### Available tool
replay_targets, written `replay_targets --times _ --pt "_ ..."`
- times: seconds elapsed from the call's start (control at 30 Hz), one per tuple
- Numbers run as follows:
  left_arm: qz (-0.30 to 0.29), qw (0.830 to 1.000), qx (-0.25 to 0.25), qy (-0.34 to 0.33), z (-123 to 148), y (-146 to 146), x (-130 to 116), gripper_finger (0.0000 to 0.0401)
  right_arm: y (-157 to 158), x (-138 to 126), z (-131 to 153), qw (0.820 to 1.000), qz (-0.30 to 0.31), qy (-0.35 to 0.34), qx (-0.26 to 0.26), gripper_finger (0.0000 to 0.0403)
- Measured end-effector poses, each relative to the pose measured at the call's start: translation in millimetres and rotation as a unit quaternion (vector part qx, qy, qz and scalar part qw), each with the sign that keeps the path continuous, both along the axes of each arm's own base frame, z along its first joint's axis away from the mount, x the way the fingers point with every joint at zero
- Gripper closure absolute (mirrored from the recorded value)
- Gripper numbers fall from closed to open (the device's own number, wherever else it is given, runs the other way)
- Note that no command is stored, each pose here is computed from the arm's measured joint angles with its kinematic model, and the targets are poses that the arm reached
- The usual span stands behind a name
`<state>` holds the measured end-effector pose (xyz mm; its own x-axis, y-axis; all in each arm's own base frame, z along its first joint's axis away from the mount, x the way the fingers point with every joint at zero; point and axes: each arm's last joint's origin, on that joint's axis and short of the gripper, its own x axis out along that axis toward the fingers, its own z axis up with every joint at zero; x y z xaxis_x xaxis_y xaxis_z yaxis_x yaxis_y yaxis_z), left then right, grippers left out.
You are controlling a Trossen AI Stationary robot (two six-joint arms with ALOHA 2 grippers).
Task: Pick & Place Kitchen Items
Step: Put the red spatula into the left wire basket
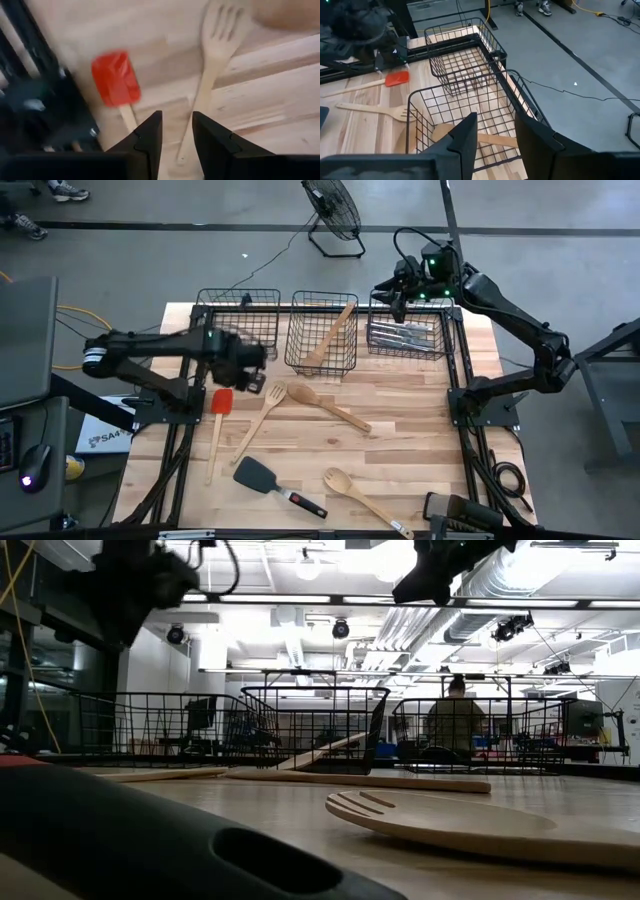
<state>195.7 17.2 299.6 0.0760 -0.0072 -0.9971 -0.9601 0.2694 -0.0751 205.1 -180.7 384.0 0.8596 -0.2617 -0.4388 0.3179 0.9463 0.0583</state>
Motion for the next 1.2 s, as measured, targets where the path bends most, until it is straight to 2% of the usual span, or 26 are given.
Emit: replay_targets --times 0.23,0.47,0.6,0.83,1.0,1.2 --pt "0.062 0.996 -0.031 0.061 -38.3 -27.7 -10.1 0.0298 0.0 0.0 -0.1 1.000 0.001 0.000 0.000 0.0280" --pt "0.100 0.989 -0.075 0.078 -76.6 -44.7 -10.3 0.0293 0.1 0.1 -0.1 1.000 0.001 0.000 0.000 0.0280" --pt "0.091 0.987 -0.092 0.092 -97.4 -51.5 -14.1 0.0262 -0.1 0.1 -0.1 1.000 0.001 -0.001 0.000 0.0280" --pt "0.101 0.982 -0.085 0.133 -127.4 -51.0 -29.4 0.0180 -0.3 0.3 0.0 1.000 0.002 -0.001 -0.002 0.0280" --pt "0.112 0.980 -0.093 0.133 -145.4 -50.3 -36.3 0.0168 -0.2 0.1 -0.4 1.000 0.001 0.000 0.001 0.0280" --pt "0.113 0.982 -0.111 0.103 -165.2 -50.0 -40.6 0.0167 -0.2 0.1 -0.4 1.000 0.001 0.000 0.001 0.0280"
